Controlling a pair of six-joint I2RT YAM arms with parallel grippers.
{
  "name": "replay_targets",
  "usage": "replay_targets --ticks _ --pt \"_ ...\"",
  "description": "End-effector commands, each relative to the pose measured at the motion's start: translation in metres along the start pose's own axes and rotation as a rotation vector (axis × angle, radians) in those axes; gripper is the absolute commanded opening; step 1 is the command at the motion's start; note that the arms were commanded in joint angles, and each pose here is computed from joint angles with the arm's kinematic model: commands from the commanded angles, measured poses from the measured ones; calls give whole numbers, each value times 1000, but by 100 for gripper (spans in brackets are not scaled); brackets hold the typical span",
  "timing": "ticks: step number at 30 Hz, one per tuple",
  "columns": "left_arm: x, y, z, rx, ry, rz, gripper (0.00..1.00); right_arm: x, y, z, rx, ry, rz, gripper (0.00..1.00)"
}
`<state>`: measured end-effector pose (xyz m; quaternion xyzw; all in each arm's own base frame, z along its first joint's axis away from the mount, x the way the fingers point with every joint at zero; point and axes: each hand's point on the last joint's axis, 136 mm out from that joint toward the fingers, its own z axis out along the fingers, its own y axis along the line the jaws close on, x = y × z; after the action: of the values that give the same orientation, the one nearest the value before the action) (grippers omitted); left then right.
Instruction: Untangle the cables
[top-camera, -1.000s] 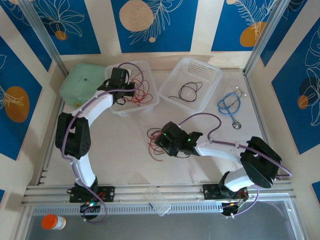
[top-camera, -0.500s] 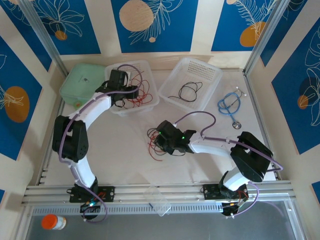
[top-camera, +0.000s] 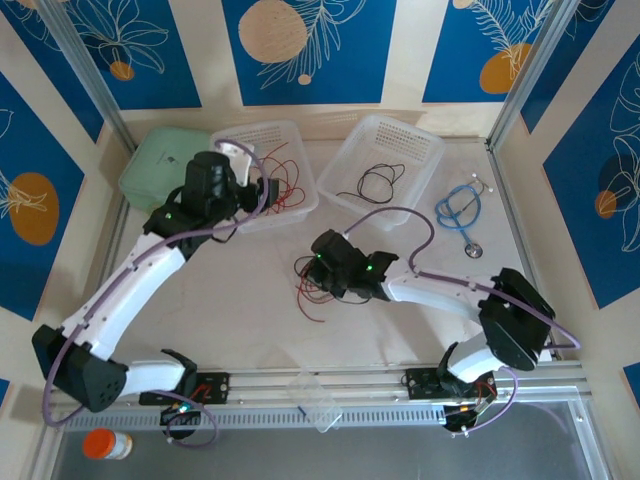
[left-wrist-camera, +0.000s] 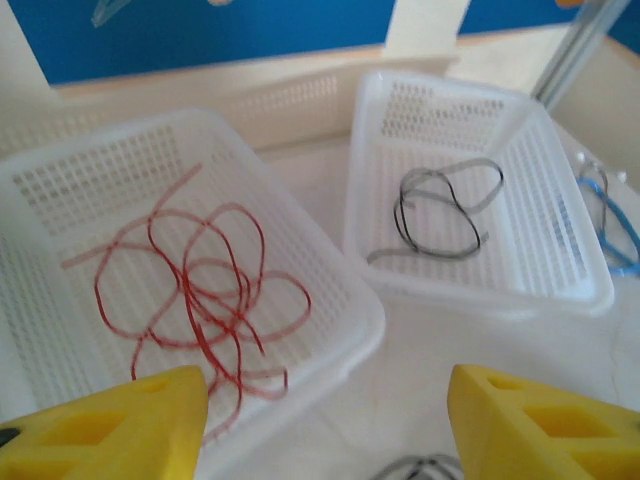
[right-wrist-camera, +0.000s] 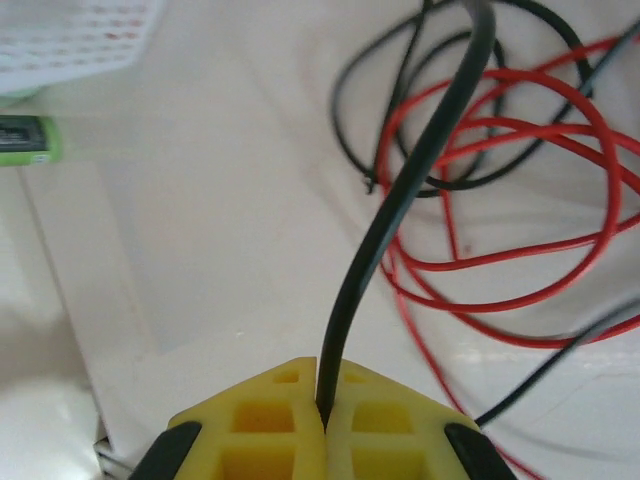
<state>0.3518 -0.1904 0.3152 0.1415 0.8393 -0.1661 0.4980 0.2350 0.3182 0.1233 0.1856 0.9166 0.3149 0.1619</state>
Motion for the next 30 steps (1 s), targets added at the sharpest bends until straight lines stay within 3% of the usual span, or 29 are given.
replay_targets --ticks 1,8,20,25,30 --pt "47 -2 2 -6 116 -26 61 -17 22 -38 -41 -88 -102 0" --pt "88 -11 -9 -3 161 -31 57 -45 49 -93 -107 -193 -193 0" --pt "103 -15 -12 20 184 -60 57 -136 87 -175 -230 -331 -265 0" --pt "103 -20 -10 40 187 -66 57 -186 87 -185 -234 -343 -260 0" --pt "105 -26 -8 55 198 -64 57 -235 80 -168 -216 -312 -239 0"
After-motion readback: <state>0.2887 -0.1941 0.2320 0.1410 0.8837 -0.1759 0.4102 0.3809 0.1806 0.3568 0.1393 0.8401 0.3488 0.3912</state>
